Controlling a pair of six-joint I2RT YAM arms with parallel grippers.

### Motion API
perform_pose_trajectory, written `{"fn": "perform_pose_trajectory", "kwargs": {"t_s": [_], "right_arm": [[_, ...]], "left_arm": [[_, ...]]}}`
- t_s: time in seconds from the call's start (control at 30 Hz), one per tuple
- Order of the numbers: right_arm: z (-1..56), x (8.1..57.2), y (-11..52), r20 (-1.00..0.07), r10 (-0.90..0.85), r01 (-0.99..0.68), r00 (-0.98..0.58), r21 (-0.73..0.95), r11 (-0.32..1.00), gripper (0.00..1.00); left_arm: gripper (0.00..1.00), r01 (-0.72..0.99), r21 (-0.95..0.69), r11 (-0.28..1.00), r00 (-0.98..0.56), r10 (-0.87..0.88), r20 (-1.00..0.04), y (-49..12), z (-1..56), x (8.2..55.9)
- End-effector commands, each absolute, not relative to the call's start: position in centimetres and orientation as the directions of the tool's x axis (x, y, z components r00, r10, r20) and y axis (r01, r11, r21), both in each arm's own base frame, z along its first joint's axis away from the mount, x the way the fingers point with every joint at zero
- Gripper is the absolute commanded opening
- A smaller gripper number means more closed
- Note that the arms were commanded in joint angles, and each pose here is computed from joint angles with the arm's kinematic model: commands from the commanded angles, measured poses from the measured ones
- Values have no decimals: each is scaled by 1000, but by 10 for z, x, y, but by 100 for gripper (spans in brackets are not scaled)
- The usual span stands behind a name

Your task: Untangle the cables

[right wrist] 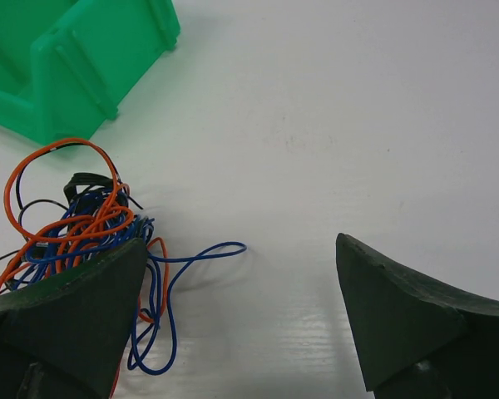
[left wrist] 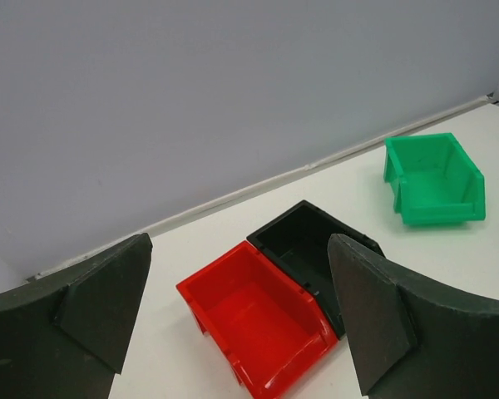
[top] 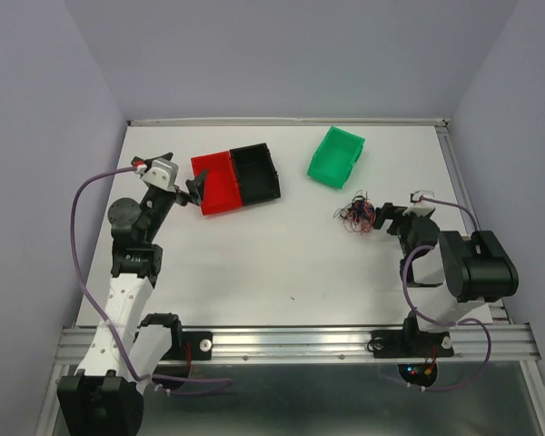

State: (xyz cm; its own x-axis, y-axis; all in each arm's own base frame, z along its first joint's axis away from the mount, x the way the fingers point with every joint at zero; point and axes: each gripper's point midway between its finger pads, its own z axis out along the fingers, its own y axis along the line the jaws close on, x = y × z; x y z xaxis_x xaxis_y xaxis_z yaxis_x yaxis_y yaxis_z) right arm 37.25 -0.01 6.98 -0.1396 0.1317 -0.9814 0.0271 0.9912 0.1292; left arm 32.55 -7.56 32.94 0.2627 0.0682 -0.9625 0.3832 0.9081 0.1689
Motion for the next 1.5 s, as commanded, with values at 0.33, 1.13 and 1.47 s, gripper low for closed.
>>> {"fn": "perform_pose_trajectory", "kwargs": {"t_s": [0.33,1.13,1.47], "right_arm": [[147,376,12,-775,611,218,-163,576,788,100],[80,355,77,-649,507,28,-567,601,799,100],[141,354,95,-745,435,-73,-506,539,839,4]], "left_arm": [[99,327,59,943,146,11,-989,-64,313,362],[98,425,118,897,217,26,-976,-82,322,335],[98,588,142,796,217,14,-976,-125,318,321]]}}
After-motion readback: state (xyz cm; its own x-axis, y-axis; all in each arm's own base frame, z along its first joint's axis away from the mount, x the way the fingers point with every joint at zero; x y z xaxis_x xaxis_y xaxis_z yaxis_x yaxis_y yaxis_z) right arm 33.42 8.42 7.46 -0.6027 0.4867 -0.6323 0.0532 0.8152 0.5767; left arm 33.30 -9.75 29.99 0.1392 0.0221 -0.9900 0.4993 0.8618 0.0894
